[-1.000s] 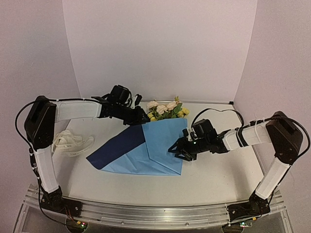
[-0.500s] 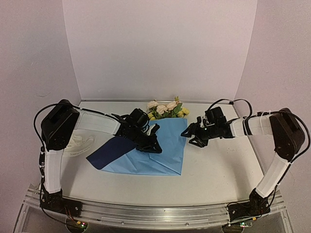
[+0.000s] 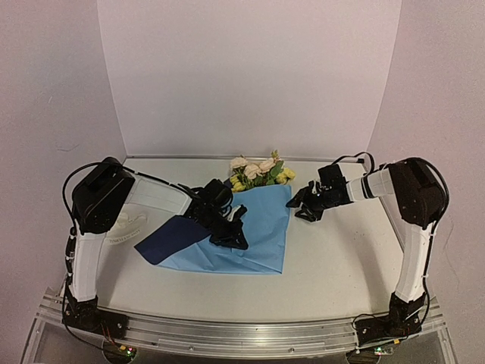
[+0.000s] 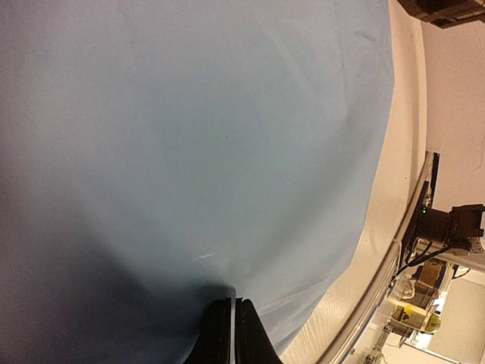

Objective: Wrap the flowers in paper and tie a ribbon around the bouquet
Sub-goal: Press the fold line on the 2/3-folded wrapping paper.

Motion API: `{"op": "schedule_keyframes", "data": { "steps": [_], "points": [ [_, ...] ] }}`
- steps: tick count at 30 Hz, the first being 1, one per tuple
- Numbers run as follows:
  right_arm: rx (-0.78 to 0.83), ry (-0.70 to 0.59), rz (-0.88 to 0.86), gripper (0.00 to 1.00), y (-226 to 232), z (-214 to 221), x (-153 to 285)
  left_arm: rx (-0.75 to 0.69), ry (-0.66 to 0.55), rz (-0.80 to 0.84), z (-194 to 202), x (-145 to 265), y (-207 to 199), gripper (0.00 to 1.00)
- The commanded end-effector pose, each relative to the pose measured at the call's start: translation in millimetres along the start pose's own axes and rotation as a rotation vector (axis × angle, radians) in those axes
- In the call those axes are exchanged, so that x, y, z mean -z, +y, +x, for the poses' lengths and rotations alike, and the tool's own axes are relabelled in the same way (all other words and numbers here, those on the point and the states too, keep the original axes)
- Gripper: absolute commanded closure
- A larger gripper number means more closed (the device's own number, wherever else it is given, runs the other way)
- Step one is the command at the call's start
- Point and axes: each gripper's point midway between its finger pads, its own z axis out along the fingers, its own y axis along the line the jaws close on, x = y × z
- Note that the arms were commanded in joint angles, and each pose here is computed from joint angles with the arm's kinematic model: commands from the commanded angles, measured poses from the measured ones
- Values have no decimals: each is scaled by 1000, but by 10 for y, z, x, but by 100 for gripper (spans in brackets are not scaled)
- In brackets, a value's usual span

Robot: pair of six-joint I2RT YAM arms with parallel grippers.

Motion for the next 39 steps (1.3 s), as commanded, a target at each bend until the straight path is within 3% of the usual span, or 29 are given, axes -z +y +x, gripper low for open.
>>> {"op": "schedule_keyframes", "data": {
  "steps": [1, 10, 17, 23, 30, 39],
  "points": [
    [7, -5, -62, 52, 157, -156, -130, -4, 9, -40, 14, -26, 158, 96],
    [-5, -25, -98, 64, 214, -234, -194, -85, -24, 17, -100, 206, -157, 89],
    [-5, -37, -97, 77, 229, -266, -187, -122, 3, 46, 50, 306, -348, 88],
    [3, -46, -104, 84, 280, -296, -165, -94, 40, 22, 189, 221, -195, 89],
    [20, -52, -117, 100, 358, -344, -144, -21, 79, -107, 297, 8, 244, 95],
    [142, -33, -30, 100, 386, -370, 18, 35, 135, -209, 503, -69, 608, 100]
  ]
}}
